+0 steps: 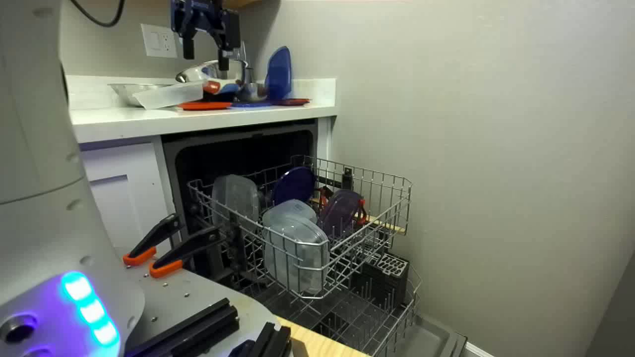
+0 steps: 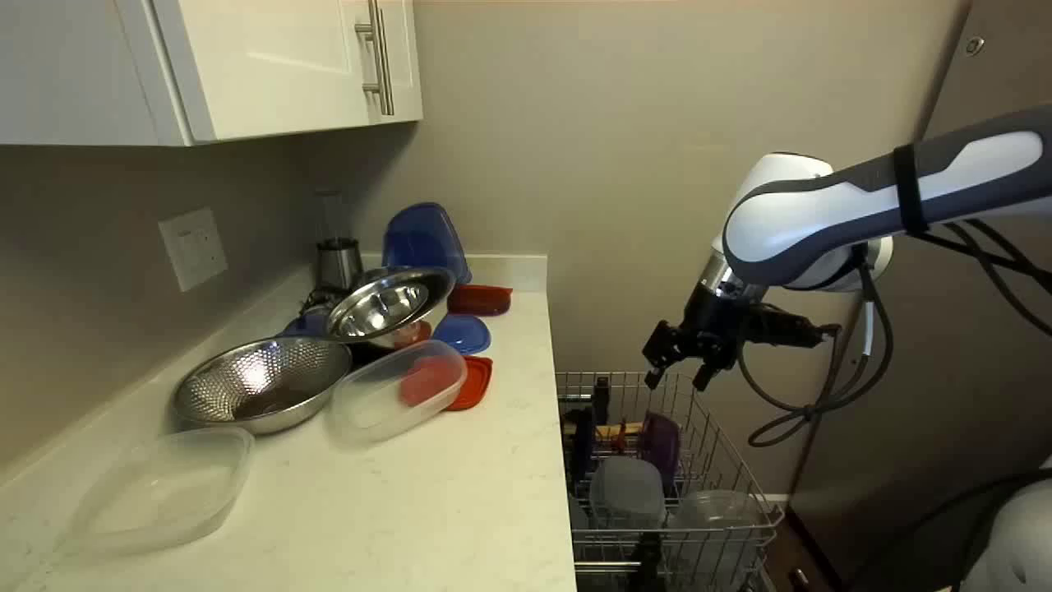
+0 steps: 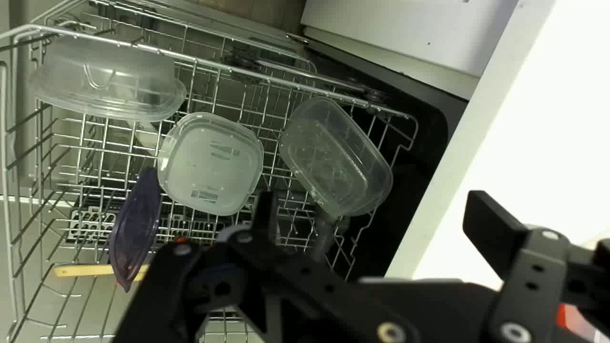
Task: Push the rack in the dishwasher backwards.
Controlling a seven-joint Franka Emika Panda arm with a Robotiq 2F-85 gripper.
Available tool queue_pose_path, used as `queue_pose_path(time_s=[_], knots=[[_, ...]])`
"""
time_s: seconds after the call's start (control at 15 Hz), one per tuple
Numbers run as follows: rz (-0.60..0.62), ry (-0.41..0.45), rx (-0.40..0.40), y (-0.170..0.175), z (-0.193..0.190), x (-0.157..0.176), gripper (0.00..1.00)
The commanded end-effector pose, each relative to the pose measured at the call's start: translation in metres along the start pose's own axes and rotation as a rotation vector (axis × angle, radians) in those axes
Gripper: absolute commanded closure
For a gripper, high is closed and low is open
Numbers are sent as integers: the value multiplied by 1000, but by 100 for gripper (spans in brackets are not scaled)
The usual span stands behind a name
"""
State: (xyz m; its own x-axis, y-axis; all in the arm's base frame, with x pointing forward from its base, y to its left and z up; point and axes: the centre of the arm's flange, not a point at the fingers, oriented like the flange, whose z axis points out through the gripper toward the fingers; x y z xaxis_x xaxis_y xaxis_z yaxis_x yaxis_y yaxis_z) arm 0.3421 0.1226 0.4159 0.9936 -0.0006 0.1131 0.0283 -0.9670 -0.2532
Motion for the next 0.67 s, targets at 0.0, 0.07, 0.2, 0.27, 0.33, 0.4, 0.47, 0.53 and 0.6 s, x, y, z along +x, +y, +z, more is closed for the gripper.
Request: queue_pose_path(time_s=[0.0, 0.07, 0.2, 0.27, 0.33, 0.4, 0.47, 0.53, 0.6], knots=[[0, 0, 0, 0, 0, 0, 0], [0, 0, 0, 0, 0, 0, 0], [0, 0, 0, 0, 0, 0, 0], [0, 0, 0, 0, 0, 0, 0], [0, 0, 0, 0, 0, 0, 0], [0, 0, 0, 0, 0, 0, 0], [4, 2, 7, 2, 0, 1, 0], [16, 2, 11, 5, 0, 1, 0], [26, 2, 15, 10, 0, 2, 0]])
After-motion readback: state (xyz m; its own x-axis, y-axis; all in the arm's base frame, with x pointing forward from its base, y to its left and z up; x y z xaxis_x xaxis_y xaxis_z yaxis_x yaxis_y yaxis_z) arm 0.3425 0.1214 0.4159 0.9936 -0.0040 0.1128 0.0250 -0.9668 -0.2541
